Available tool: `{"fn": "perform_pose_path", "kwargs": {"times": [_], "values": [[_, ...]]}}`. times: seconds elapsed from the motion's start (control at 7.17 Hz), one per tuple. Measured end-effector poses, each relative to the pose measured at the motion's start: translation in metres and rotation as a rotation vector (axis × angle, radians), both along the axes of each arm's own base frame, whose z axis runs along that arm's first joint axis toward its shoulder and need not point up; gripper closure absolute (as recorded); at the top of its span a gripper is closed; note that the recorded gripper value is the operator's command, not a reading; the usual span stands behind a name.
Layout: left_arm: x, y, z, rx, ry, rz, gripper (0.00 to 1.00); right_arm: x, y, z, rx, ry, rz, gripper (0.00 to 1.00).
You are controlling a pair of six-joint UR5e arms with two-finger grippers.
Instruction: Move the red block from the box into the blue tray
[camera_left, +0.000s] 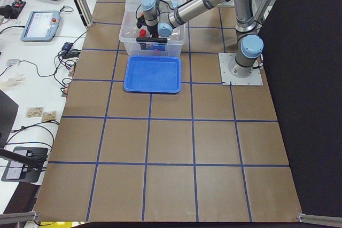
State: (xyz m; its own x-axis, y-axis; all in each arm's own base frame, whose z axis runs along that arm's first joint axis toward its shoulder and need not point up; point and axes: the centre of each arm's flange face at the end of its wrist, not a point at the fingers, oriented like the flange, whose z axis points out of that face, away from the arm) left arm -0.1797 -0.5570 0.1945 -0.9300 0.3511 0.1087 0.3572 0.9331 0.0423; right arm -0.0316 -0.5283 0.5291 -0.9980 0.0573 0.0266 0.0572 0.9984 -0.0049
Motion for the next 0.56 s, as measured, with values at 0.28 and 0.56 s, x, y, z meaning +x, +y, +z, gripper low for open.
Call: {"fn": "perform_pose_path", "kwargs": {"times": [0.28, 0.56], "values": [[0.0, -0.001, 0.011, -0.016, 0.0, 0.002, 1.0, 0.059, 0.001, 0.001, -0.005, 0.005, -0.029, 0.0], [0.0, -0.003, 0.039, -0.034, -0.007, 0.007, 1.0, 0.122, 0.006, 0.0, -0.013, 0.01, -0.081, 0.0]]}}
